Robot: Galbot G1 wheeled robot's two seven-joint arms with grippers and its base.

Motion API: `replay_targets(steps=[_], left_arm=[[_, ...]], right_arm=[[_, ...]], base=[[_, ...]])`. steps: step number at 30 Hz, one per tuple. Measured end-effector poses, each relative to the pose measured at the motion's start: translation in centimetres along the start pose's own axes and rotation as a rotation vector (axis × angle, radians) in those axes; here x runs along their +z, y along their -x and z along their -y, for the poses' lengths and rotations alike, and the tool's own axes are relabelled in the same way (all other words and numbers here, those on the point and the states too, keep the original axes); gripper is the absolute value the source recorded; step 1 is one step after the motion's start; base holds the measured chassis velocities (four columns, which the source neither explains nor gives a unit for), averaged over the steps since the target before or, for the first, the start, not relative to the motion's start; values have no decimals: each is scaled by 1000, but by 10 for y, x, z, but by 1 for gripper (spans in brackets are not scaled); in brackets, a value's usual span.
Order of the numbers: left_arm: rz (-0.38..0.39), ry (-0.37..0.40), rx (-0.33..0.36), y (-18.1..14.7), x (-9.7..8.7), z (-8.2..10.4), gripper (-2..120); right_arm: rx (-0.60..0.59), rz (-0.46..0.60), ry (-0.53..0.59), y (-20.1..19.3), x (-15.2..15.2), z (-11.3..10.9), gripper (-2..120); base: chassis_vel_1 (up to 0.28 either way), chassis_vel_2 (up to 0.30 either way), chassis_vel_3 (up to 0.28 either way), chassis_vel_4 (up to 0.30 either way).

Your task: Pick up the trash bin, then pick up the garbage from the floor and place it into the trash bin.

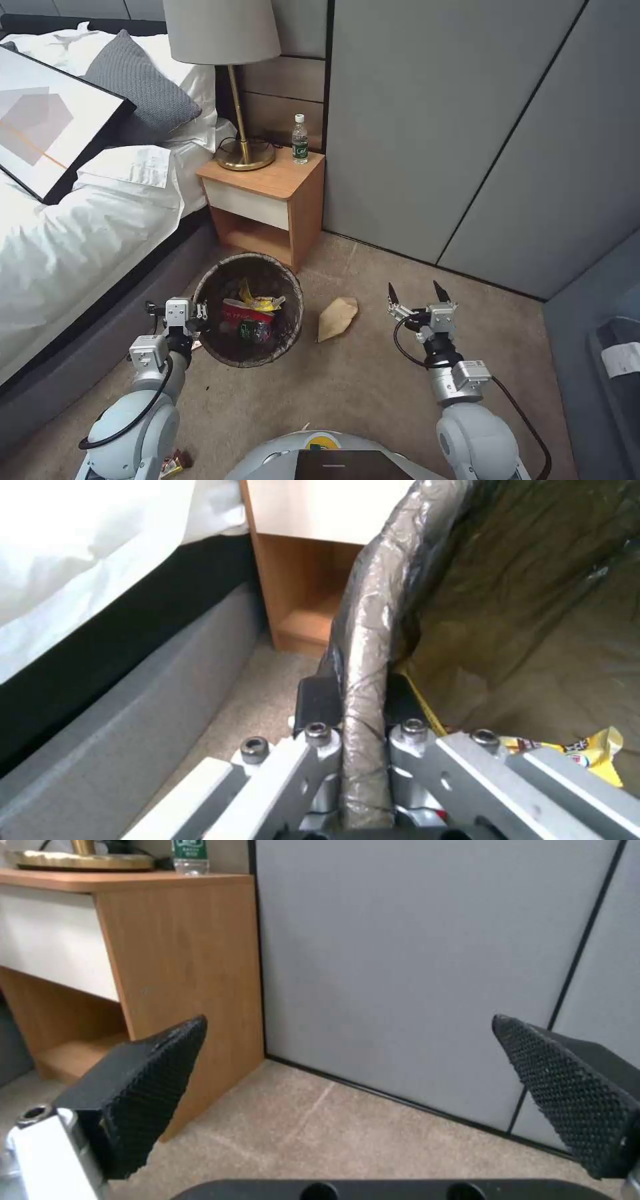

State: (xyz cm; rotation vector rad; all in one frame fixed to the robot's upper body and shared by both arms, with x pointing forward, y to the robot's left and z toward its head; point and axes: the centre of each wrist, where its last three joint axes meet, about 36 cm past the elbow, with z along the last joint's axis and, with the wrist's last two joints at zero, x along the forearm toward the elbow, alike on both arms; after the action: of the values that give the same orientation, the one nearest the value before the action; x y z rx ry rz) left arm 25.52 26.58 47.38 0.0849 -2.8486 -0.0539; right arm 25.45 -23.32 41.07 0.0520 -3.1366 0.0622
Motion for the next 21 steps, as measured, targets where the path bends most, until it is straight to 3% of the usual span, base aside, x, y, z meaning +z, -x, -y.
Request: replay_targets(steps=[13,21], left_arm=[[15,2,-5,-6,-6,-1,0],[19,6,-13,-8,-8,-2,0]], right_arm=[[-41,-125,32,32,21,15,100],[-49,-237,50,69,58,12,100]], base=[[0,0,0,0],[0,0,0,0]])
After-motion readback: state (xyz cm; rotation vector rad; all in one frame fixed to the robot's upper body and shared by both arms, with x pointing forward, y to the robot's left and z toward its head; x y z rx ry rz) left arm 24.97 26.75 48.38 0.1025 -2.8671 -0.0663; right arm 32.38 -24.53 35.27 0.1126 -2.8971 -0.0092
